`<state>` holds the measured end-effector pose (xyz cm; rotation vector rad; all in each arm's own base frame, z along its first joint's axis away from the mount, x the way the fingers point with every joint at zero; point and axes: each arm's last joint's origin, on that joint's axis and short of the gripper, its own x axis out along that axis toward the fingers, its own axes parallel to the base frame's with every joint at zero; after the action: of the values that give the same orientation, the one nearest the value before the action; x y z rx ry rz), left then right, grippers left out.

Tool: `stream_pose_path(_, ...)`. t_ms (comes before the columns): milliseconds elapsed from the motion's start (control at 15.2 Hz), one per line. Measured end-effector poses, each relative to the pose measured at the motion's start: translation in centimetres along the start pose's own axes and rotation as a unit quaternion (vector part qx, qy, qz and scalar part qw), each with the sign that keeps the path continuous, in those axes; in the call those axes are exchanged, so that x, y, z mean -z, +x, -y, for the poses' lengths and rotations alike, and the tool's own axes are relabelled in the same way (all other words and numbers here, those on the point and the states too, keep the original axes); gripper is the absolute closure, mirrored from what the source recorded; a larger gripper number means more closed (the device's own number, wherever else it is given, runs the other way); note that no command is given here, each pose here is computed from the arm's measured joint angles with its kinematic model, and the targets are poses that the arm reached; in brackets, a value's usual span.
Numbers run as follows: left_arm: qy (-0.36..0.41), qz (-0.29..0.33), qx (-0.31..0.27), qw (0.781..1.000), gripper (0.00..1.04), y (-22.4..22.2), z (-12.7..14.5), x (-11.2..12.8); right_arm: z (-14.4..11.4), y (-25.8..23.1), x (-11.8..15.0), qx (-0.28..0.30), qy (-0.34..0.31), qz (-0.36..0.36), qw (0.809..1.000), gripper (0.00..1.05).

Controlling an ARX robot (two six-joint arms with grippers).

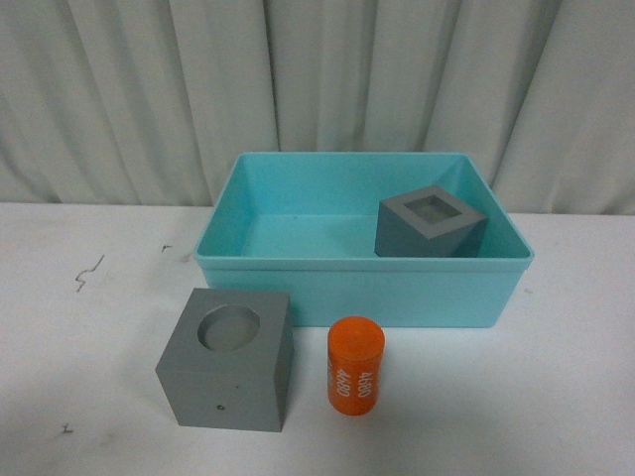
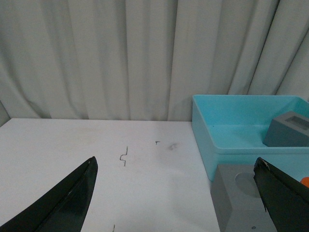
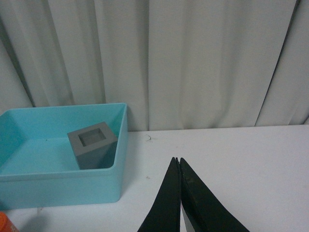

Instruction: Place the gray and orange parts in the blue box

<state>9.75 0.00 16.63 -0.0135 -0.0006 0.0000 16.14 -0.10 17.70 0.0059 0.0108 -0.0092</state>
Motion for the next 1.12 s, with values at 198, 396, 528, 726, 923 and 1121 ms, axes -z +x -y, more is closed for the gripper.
stream_pose_path(198,0.0,0.0,0.0,1.0,0.07,0.0,0.0,0.0,0.0,-1.3,0.7,0.0,0.0,0.018,1.0,1.03)
stream_pose_path(396,0.0,0.0,0.0,1.0,0.07,0.0,0.0,0.0,0.0,-2.5,1.0,0.0,0.0,0.008,1.0,1.03)
stream_pose_path(528,0.0,0.0,0.0,1.0,0.07,0.0,0.0,0.0,0.0,-3.1,0.9,0.0,0.0,0.007,1.0,1.03)
stream_pose_path(726,0.0,0.0,0.0,1.0,0.07,0.0,0.0,0.0,0.0,-3.9,0.7,0.0,0.0,0.013,1.0,1.03)
stream_pose_path(923,0.0,0.0,0.0,1.0,0.07,0.0,0.0,0.0,0.0,-4.6,0.7,0.0,0.0,0.012,1.0,1.03)
stream_pose_path(1121,0.0,0.0,0.0,1.0,0.07,0.0,0.0,0.0,0.0,-5.1,0.7,0.0,0.0,0.012,1.0,1.03)
